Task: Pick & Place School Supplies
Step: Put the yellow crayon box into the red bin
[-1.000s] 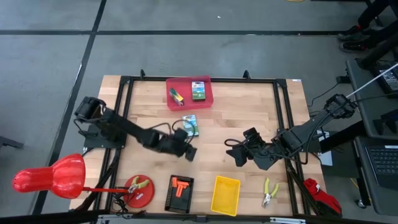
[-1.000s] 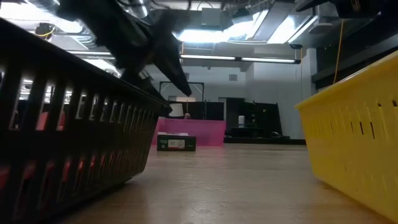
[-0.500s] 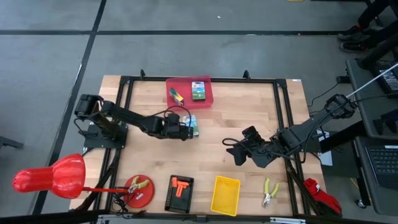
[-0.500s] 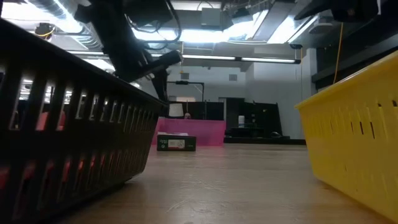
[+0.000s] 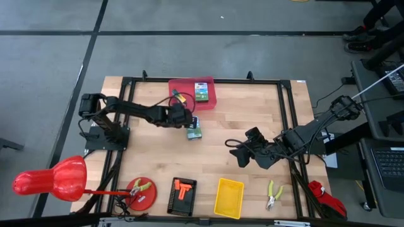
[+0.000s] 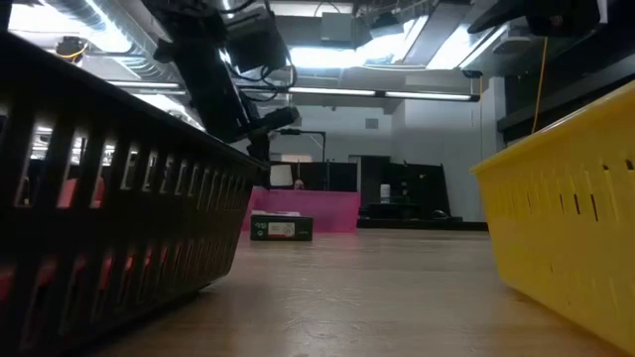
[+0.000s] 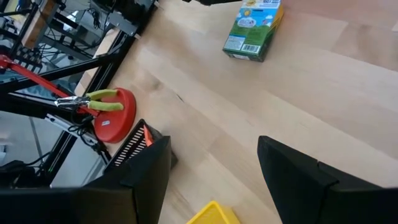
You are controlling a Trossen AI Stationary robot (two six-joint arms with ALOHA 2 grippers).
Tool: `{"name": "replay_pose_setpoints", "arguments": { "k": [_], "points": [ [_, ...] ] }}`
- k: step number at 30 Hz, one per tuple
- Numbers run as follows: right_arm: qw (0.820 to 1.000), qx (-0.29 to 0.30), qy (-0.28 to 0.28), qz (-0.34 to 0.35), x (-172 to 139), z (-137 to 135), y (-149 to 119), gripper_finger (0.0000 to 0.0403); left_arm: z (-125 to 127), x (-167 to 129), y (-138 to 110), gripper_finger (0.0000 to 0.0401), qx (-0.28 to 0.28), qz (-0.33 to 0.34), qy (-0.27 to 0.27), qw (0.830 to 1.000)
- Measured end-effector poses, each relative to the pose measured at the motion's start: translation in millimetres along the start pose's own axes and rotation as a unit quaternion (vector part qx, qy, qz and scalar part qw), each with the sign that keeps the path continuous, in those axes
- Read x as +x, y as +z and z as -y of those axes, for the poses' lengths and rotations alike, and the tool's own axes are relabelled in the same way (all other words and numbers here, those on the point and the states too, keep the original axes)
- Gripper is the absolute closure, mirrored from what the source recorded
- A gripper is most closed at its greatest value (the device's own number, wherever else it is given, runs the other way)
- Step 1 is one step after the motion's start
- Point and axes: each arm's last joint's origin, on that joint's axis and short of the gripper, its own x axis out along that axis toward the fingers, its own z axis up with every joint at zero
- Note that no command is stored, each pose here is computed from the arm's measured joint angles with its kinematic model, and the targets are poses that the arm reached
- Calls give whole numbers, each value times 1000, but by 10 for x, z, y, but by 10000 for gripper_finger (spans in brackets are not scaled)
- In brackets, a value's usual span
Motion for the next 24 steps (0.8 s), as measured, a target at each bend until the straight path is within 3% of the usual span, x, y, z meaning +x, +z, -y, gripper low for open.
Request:
{"name": "replay_pose_setpoints", "arguments": {
  "k": [7, 24],
  "points": [
    [1000, 13, 4, -5, -23, -8, -39, 160, -144, 176, 39, 250, -14, -5, -40, 999],
    [1000, 17, 6, -6, -35, -12, -59, 160, -221, 242, 133, 255, 6, 3, -41, 999]
  ]
}}
